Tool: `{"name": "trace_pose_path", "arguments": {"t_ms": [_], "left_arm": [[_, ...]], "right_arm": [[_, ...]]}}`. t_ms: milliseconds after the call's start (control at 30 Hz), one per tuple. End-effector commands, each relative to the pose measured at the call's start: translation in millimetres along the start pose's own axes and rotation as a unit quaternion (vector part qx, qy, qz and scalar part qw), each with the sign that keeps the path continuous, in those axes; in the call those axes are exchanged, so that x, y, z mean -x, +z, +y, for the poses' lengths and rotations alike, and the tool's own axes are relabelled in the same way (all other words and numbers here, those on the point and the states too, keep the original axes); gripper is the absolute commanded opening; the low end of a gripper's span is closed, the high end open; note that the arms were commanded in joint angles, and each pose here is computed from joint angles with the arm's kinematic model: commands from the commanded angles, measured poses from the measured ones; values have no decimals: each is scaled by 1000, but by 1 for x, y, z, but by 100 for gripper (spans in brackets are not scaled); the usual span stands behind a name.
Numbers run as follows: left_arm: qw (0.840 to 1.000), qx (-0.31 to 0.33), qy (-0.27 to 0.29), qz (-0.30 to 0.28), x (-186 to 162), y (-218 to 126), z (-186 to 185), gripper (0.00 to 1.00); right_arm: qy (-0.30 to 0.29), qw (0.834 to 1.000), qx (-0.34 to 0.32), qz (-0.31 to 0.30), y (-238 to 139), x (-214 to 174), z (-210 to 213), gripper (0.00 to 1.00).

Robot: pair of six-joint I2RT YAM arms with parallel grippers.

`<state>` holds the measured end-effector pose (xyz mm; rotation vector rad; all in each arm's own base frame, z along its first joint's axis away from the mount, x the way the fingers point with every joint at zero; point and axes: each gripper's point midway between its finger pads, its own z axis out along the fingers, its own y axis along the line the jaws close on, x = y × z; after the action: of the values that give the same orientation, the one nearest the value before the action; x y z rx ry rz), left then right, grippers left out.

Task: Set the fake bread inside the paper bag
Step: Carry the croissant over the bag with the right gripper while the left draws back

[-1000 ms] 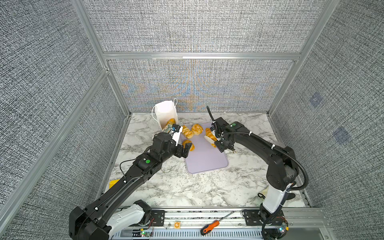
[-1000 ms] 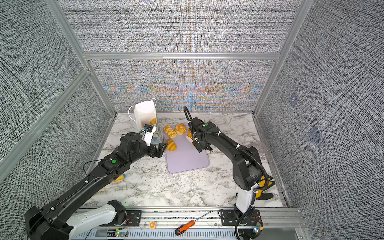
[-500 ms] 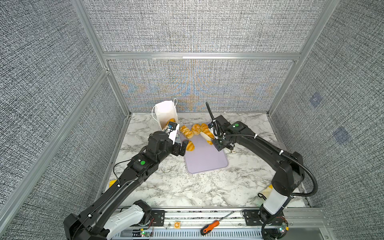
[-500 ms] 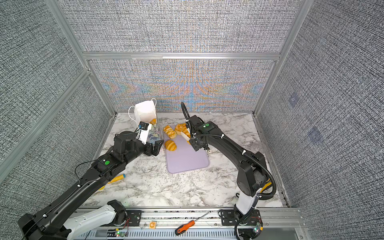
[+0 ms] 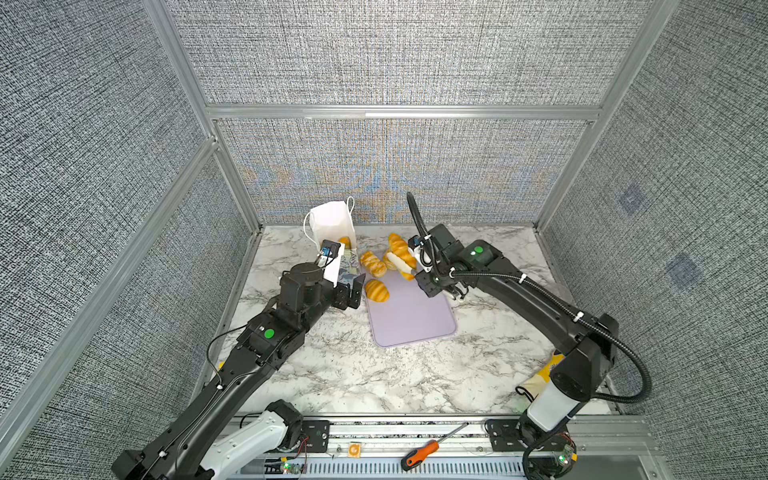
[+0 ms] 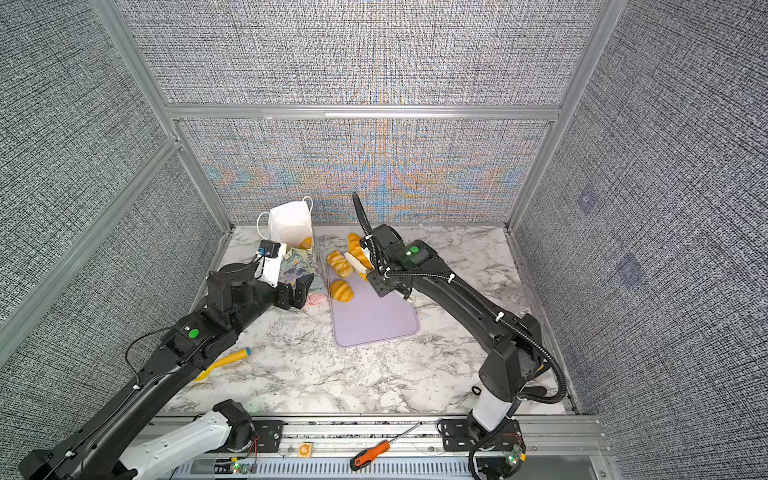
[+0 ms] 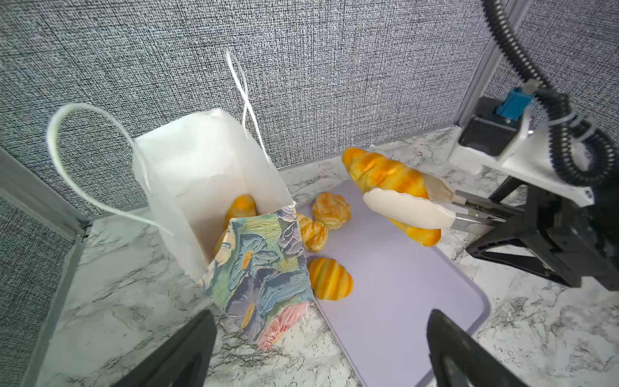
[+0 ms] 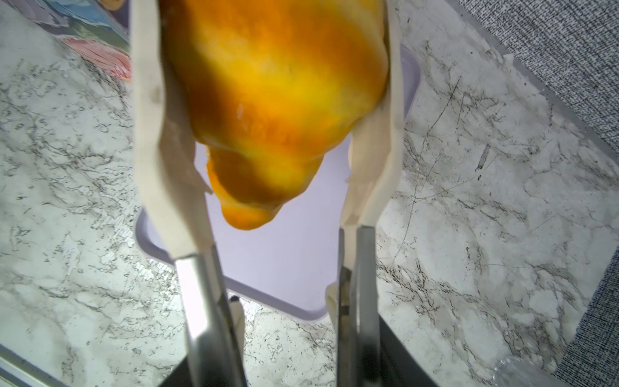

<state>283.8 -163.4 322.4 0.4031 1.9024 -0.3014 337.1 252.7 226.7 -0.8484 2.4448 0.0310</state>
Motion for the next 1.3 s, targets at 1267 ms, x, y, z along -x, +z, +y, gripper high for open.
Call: {"name": "trace_pose_path", "arguments": {"t_ms": [1267], "left_arm": [[994, 77, -71, -6, 2, -23, 91, 100]], "right_arm": [[-65, 968, 93, -222, -59, 162, 101, 54]]}}
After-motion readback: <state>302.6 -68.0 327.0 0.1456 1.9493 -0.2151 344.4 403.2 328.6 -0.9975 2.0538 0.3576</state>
